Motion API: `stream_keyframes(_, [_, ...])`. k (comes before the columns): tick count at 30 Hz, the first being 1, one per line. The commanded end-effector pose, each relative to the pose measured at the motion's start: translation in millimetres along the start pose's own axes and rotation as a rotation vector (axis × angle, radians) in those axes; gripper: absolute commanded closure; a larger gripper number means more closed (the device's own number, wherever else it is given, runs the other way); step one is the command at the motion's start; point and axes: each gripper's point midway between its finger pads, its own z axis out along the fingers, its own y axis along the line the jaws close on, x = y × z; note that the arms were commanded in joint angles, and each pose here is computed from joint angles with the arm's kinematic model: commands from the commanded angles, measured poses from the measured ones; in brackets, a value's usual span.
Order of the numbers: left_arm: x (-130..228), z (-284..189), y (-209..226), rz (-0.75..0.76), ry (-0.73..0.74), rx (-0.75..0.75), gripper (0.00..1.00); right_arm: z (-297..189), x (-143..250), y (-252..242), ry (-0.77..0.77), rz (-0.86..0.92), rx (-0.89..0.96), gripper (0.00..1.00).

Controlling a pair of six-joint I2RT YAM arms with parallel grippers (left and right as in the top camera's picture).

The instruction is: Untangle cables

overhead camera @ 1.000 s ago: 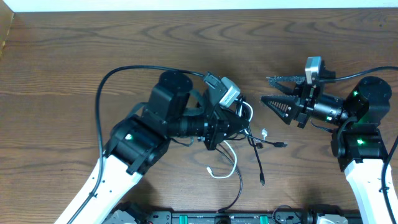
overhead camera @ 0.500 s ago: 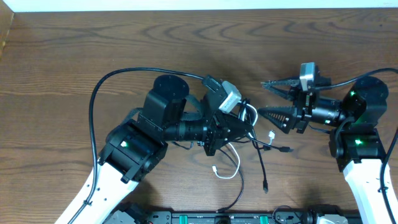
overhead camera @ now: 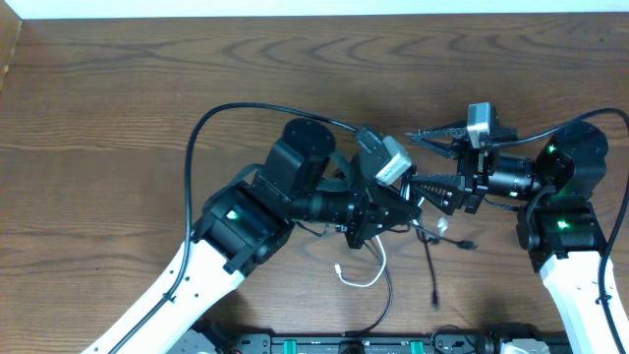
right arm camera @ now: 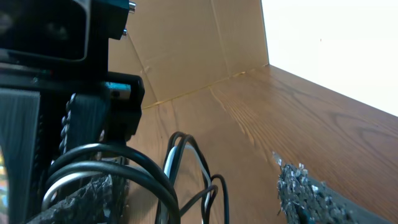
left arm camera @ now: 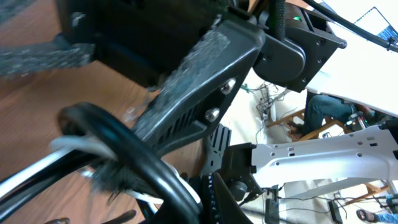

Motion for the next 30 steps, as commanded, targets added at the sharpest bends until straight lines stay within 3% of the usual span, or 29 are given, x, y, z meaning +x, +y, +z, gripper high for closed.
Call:
stream_keyframes(1, [-7,4,-13,0.052,-0.009,0.044,0.93,1,-3,3,0.0,-0.025,-0.012,0.24])
stream_keyframes(21, [7,19,-41,0.049,0.043,0.115,0.92,-2,-15,-30,-0.054,0.021,0.186,0.4])
stream_keyframes(30, [15,19,-39,0.02,0.073,0.107,0.92,-10,-21,-58,-0.112,0.148,0.349,0.42])
